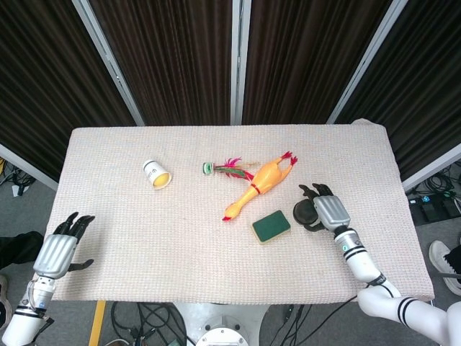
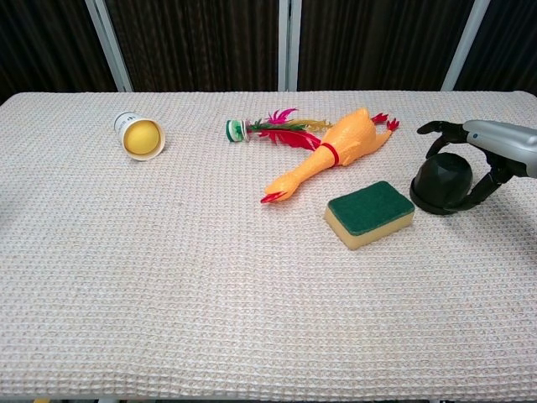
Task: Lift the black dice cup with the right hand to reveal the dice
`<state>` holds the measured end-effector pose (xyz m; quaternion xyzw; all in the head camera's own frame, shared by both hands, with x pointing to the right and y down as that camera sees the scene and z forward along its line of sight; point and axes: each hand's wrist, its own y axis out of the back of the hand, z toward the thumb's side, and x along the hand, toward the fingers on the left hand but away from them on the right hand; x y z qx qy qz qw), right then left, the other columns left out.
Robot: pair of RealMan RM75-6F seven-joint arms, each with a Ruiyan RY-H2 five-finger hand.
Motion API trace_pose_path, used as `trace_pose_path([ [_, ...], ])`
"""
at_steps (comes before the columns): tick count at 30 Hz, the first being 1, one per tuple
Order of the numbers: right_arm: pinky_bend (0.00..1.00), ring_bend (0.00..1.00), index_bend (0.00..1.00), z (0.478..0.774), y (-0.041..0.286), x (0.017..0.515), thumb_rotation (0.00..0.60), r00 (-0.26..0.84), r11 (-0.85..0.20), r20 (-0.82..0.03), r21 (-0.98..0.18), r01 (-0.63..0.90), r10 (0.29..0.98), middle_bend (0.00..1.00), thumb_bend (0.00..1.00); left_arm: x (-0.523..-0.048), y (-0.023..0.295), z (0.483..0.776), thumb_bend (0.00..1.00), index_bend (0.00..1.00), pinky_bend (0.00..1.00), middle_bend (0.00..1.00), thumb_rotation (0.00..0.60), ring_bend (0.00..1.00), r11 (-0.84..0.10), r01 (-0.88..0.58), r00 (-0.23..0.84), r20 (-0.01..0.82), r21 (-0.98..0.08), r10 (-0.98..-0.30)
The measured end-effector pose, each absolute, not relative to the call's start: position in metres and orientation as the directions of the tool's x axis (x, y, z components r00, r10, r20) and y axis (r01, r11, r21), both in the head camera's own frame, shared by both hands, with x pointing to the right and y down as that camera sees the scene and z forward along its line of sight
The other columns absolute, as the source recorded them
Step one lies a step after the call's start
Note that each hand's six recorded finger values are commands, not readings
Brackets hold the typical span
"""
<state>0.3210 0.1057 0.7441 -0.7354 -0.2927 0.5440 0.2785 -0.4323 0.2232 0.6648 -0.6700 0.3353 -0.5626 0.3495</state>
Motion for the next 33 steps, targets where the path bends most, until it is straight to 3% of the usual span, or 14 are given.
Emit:
trace_pose_path([
  [4,0.0,0.0,0.09,0.7438,0.1046,0.3193,0.6,0.238,-0.67,-0.632,-0.73,0.136,0.737,0.28,0.09,-0.4327,0.2238,0.6653,0.03,0.09,0.21,0.11,0.6,0.02,-0.534,-0.055,0.142,0.522,-0.844,-0.841],
  [19,0.0,0.0,0.1,0.7437,0.1039,0.3229,0.6,0.223,-0.672,-0.639,-0.729,0.127,0.736,0.26,0.08,-0.4324,0.2231,0.6659,0.03,0.09,0.21,0.11,0.6,0.02,-0.537,-0.056,0.146,0.526,-0.841,-0.838],
  [33,0.0,0.0,0.1,0.7403,0.1013,0.3205,0.6,0.228,-0.653,-0.618,-0.746,0.134,0.753,0.37,0.1,-0.4315,0.2221,0.6646,0.03,0.09,0.21,0.11,0.6,0.02,-0.533,-0.058,0.149,0.521,-0.844,-0.841],
])
